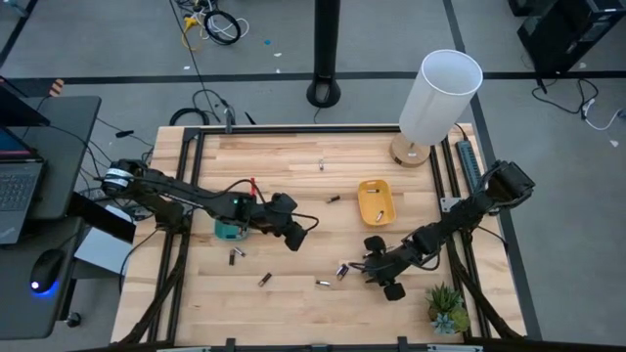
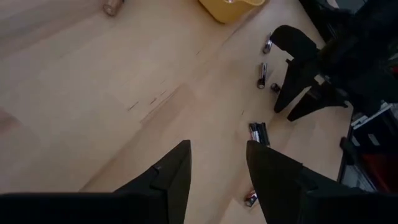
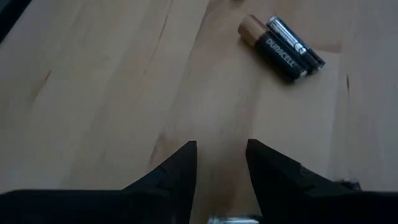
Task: Sort batteries
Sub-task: Put the silver battery into the yellow bin
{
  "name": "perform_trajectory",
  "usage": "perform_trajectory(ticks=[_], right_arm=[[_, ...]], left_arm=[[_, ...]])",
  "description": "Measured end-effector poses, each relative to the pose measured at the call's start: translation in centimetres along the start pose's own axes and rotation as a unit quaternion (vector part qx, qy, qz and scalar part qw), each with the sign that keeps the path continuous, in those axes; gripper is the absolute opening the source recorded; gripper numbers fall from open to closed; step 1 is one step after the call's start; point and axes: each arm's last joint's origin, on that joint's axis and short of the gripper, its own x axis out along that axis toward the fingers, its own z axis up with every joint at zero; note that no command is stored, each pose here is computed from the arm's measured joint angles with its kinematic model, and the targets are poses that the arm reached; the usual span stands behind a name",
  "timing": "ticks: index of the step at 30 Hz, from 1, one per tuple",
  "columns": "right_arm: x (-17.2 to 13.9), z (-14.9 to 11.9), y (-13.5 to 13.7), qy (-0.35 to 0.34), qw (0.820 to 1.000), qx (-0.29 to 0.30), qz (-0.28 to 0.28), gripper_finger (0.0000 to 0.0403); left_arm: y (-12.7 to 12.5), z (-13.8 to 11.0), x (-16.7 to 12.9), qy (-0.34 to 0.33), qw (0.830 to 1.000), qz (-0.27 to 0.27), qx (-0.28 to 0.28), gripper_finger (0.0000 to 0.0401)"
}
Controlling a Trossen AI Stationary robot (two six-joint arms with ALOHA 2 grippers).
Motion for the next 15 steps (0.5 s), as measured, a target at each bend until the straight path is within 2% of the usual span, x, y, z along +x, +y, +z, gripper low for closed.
perform_trajectory(ticks=[6,10,12,15], right_arm=[[-0.1,-1.5,-0.4,-0.028,1.000,-0.005,0.005,0.0151],[-0.7,-1.2,-0.4,-0.032,0.999,-0.003,0.013,0.0151],[-1.7,-0.2,-0.2,-0.038,0.999,0.024,0.010,0.0151],[-3.9,0.7,0.1,-0.042,0.993,0.105,-0.016,0.0151]], left_arm=[[0.0,0.0,0.0,0.000,1.000,0.000,-0.012,0.0167],[0.0,0.0,0.0,0.001,1.000,0.001,-0.021,0.0167],[0.0,-0.1,0.0,0.007,1.000,-0.002,-0.022,0.0167],[0.0,-0.1,0.0,0.016,1.000,-0.004,-0.022,0.0167]])
